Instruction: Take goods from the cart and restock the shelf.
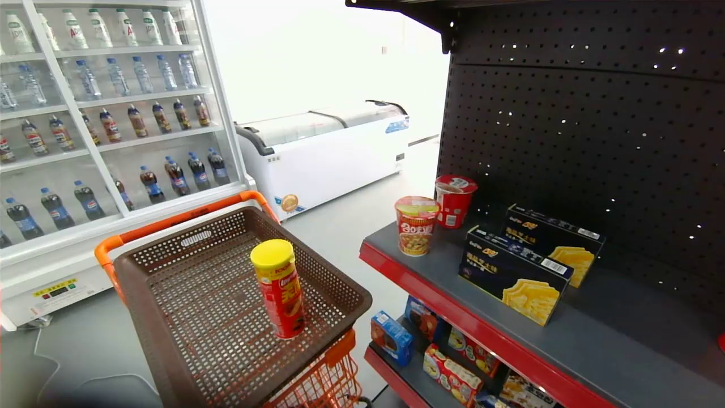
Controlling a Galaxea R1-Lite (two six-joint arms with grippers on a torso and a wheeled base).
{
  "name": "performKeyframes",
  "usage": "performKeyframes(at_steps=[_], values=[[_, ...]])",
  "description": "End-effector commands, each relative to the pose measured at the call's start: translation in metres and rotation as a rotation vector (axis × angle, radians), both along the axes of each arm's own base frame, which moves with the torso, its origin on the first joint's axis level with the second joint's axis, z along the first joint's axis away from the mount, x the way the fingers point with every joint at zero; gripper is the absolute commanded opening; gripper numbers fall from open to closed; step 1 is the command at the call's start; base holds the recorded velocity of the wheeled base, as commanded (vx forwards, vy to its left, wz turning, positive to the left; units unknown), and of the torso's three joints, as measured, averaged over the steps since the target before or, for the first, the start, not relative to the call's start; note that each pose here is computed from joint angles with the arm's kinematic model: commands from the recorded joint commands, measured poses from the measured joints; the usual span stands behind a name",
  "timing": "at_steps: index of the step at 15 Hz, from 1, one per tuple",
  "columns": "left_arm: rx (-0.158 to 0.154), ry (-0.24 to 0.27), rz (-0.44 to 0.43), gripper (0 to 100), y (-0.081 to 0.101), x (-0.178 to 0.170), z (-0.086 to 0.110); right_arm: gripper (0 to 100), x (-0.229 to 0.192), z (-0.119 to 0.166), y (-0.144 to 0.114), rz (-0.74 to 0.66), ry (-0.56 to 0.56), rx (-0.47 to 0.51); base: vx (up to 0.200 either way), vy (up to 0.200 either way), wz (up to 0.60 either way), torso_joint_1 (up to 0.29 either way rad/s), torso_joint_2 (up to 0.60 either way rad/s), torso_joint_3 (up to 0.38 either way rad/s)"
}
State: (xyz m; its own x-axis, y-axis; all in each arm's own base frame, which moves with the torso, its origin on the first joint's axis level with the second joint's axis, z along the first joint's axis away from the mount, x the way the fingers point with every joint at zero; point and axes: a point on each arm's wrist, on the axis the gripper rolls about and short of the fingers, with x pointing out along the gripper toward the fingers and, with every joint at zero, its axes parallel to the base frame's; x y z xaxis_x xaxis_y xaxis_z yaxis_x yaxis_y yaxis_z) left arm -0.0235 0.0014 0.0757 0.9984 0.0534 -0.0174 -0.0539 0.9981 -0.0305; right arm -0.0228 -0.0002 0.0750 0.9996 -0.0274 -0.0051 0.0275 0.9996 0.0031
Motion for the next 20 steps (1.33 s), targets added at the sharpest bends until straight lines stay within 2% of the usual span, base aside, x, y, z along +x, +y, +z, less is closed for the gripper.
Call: performKeyframes(at_steps=[1,3,4,5,6,7,8,9,10,11,12,13,15,17,18,19,20], values=[[0.002,0.035,0.055,100,0.001,0.003,0.001,100,0.000,0.000,0.000,0.000,-0.001,0.000,0.000,0.000,0.00,0.000,0.00,0.000],[-0.001,0.102,0.101,100,0.000,0.008,0.002,100,0.000,0.000,0.000,0.000,-0.001,0.000,0.000,0.000,0.00,0.000,0.00,0.000],[0.003,0.100,0.115,100,0.000,0.008,0.002,100,0.000,0.000,0.000,0.000,-0.001,0.000,0.000,0.000,0.00,0.000,0.00,0.000],[0.024,0.078,0.163,100,-0.002,0.006,0.011,100,0.000,0.000,0.000,0.000,-0.001,0.000,0.000,0.000,0.00,0.000,0.00,0.000],[0.025,0.052,0.140,100,-0.005,0.007,0.046,100,0.000,0.000,0.000,0.000,-0.001,0.000,0.000,0.000,0.00,0.000,0.00,0.000],[0.007,0.137,0.073,100,-0.005,0.013,0.068,100,0.000,0.000,0.000,0.000,-0.001,0.000,0.000,0.000,0.00,0.000,0.00,0.000],[0.001,0.151,0.074,100,-0.003,0.023,0.090,100,0.000,0.000,0.000,0.000,-0.001,0.000,0.000,0.000,0.00,0.000,0.00,0.000],[-0.009,0.182,0.032,100,0.001,0.048,0.116,100,0.000,0.000,0.000,0.000,-0.001,0.000,0.000,0.000,0.00,0.000,0.00,0.000],[-0.016,0.173,-0.038,100,0.003,0.063,0.131,100,0.000,0.000,0.000,0.000,-0.001,0.000,0.000,0.000,0.00,0.000,0.00,0.000],[-0.024,0.180,-0.116,100,0.004,0.077,0.134,100,0.000,0.000,0.000,0.000,-0.001,0.000,0.000,0.000,0.00,0.000,0.00,0.000],[-0.021,0.196,-0.153,100,0.005,0.085,0.131,100,0.000,0.000,0.000,0.000,-0.001,0.000,0.000,0.000,0.00,0.000,0.00,0.000],[0.000,0.263,-0.189,100,0.008,0.107,0.119,100,0.000,0.000,0.000,0.000,-0.001,0.000,0.000,0.000,0.00,0.000,0.00,0.000],[-0.010,0.242,-0.236,100,0.011,0.138,0.109,100,0.000,0.000,0.000,0.000,-0.001,0.000,0.000,0.000,0.00,0.000,0.00,0.000],[0.001,0.226,-0.273,100,0.010,0.152,0.099,100,0.000,0.000,0.000,0.000,-0.001,0.000,0.000,0.000,0.00,0.000,0.00,0.000],[-0.003,0.246,-0.296,100,0.009,0.160,0.089,100,0.000,0.000,0.000,0.000,-0.001,0.000,0.000,0.000,0.00,0.000,0.00,0.000],[-0.016,0.310,-0.349,100,0.005,0.167,0.074,100,0.000,0.000,0.000,0.000,-0.001,0.000,0.000,0.000,0.00,0.000,0.00,0.000],[-0.004,0.340,-0.385,100,0.003,0.169,0.065,100,0.000,0.000,0.000,0.000,-0.001,0.000,0.000,0.000,0.00,0.000,0.00,0.000]])
